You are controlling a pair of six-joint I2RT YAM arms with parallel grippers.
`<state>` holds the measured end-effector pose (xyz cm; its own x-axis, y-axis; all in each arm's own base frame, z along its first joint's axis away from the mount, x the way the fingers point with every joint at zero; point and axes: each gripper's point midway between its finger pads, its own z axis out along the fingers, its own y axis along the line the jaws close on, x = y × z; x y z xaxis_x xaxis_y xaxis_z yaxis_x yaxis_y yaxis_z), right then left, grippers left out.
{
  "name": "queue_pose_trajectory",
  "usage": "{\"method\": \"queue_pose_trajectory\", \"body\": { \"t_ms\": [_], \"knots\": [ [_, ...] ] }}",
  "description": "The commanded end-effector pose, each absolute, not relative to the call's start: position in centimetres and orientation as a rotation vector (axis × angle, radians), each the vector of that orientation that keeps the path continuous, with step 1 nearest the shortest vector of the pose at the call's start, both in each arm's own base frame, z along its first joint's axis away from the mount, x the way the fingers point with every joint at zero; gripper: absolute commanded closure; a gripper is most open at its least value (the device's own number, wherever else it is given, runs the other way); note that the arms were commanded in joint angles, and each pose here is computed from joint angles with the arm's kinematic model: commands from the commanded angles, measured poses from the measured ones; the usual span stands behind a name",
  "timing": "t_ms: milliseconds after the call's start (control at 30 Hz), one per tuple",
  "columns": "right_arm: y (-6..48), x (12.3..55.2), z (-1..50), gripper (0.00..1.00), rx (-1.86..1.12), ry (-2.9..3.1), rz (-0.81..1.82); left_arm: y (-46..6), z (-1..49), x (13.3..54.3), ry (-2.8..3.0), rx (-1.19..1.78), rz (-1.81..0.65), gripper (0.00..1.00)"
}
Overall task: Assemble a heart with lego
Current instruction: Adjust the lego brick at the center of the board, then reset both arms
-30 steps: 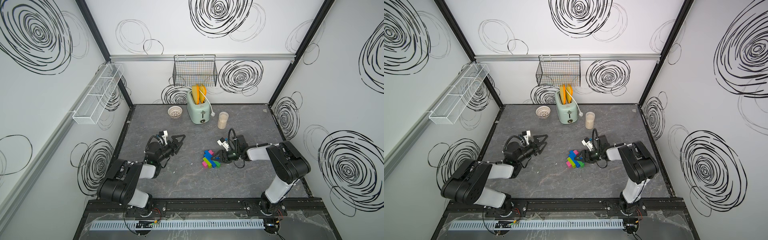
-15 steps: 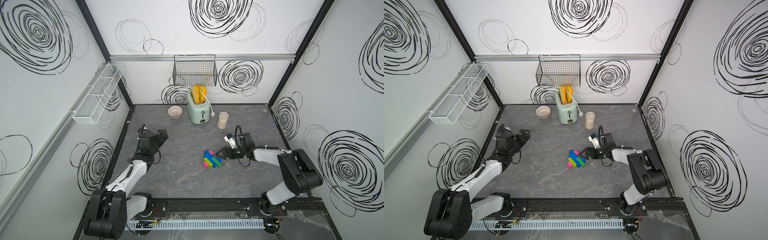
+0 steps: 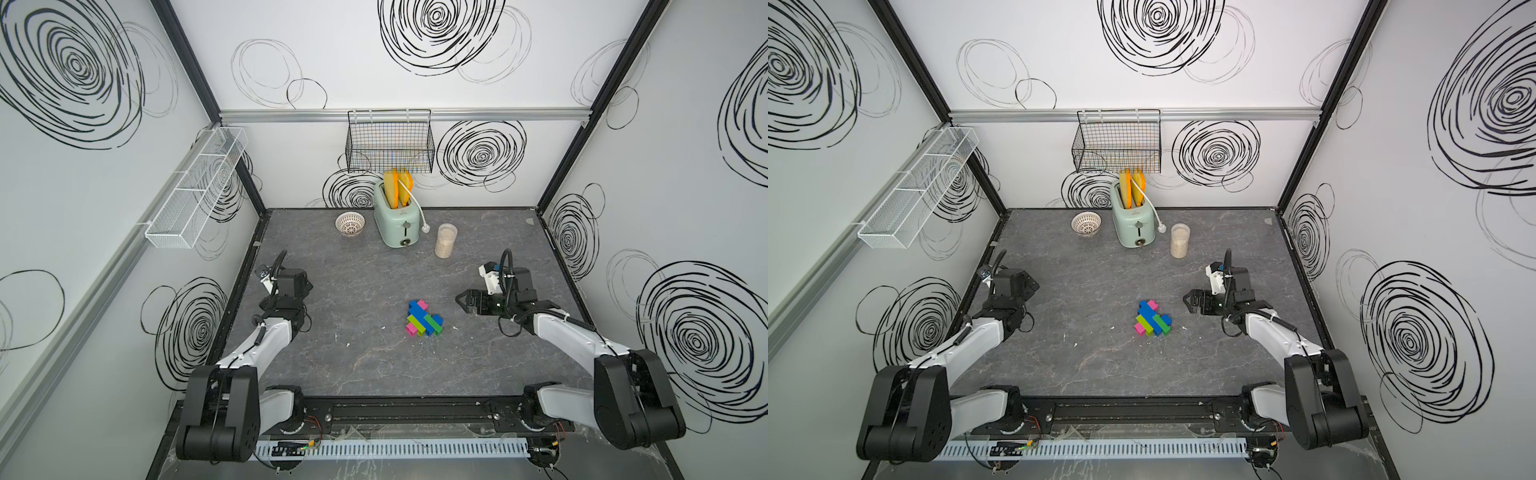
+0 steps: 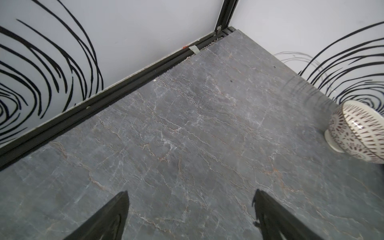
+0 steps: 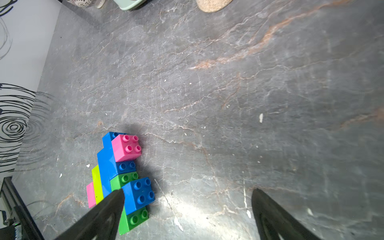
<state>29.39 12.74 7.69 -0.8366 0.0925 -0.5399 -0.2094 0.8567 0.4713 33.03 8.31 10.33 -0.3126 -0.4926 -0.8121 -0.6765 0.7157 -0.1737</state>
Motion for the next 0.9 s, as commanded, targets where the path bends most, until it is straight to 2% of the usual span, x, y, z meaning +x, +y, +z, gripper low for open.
{"method": "queue_pose_trajectory", "body": {
  "t_ms": [0,67,200,233,333,467,567,733,867],
  "knots": [
    [12.0,28.4,6.8,0.01,-0.058,2.506,0.678,8.1,13.7,34.2,1.919,-0.695,0.440,0.02],
    [12.0,28.4,6.7,0.01,-0.053,2.506,0.674,7.6,13.2,34.0,1.909,-0.622,0.477,0.03],
    [11.8,28.4,6.3,0.01,-0.047,2.519,0.664,6.4,10.7,35.6,1.954,-0.558,0.387,0.03],
    [11.7,28.4,6.2,0.01,-0.043,2.520,0.656,6.4,11.1,36.2,1.938,-0.551,0.393,0.02],
    [11.1,28.5,6.2,0.01,-0.021,2.508,0.615,3.7,12.7,38.3,1.867,-0.389,0.206,0.02],
    [9.5,29.4,6.7,0.01,0.056,2.480,0.536,2.1,14.0,38.3,1.793,-0.301,0.141,0.03],
    [7.8,30.8,7.1,0.01,0.163,2.442,0.466,1.8,14.1,38.2,1.788,-0.282,0.126,0.03],
    [3.9,34.5,9.0,0.01,0.284,2.371,0.191,2.9,14.6,37.8,1.750,-0.284,0.180,0.03],
    [-0.1,37.4,10.5,0.01,0.373,2.265,0.046,3.7,14.4,39.0,1.767,-0.290,0.142,0.03]
  ]
}}
